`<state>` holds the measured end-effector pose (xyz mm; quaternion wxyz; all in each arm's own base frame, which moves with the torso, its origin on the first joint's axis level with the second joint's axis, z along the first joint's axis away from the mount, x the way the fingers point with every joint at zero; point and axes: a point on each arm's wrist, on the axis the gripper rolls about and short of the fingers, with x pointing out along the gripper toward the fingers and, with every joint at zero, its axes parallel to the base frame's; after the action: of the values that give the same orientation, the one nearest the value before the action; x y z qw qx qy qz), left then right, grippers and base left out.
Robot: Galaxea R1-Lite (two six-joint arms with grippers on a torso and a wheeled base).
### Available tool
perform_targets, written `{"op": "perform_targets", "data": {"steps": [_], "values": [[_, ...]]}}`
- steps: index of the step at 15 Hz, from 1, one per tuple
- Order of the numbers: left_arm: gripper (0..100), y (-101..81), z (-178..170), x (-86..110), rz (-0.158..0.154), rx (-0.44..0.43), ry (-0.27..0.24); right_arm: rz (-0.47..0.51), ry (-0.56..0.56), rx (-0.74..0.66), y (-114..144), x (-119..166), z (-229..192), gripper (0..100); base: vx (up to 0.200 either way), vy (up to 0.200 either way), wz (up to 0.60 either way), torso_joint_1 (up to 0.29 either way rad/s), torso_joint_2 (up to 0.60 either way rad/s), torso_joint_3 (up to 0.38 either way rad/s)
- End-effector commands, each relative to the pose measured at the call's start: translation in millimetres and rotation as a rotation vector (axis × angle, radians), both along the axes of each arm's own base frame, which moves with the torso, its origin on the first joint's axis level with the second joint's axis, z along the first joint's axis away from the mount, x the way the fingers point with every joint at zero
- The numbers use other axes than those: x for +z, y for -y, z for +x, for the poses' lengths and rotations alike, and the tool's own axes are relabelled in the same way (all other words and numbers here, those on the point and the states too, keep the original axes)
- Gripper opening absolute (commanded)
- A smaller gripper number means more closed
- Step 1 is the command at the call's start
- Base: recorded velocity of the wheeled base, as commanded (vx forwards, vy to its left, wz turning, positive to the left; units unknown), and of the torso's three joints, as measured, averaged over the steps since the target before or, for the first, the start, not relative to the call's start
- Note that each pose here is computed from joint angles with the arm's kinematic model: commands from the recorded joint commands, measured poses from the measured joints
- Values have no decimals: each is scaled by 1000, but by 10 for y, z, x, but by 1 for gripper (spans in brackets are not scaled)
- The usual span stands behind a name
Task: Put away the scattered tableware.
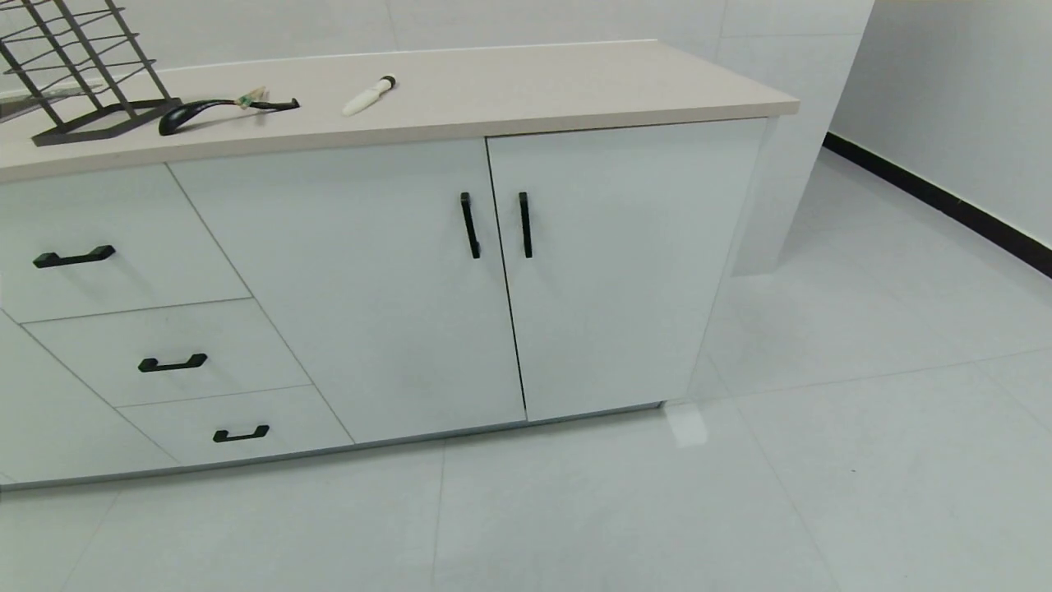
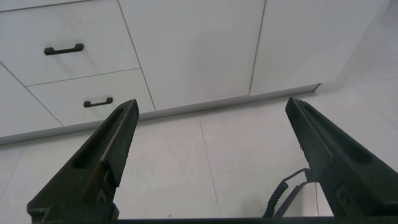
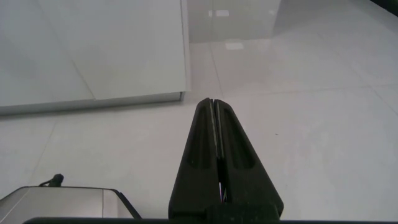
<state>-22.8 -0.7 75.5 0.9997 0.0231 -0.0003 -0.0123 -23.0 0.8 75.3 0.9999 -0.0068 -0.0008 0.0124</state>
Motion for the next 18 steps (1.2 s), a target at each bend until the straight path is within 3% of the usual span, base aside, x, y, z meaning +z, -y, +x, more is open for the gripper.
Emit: {"op": "perform_targets", "data": {"steps": [1, 7, 9, 16, 18], "values": [[100, 0, 0, 0, 0, 0, 0, 0, -3, 0, 0, 0, 2, 0, 0, 200, 0, 2, 7, 2], [100, 0, 0, 0, -2, 0, 0, -3, -3, 0, 0, 0, 2, 0, 0, 200, 0, 0, 2, 2], [100, 0, 0, 0, 1, 0, 0, -5, -3, -2, 0, 0, 2, 0, 0, 0, 0, 0, 0, 0], [100, 0, 0, 0, 0, 0, 0, -5, -6, -2, 0, -1, 3, 0, 0, 0, 600, 4, 1, 4], [100, 0, 0, 0, -3, 2, 0, -2, -5, -3, 1, -1, 2, 0, 0, 0, 0, 0, 0, 0]]}}
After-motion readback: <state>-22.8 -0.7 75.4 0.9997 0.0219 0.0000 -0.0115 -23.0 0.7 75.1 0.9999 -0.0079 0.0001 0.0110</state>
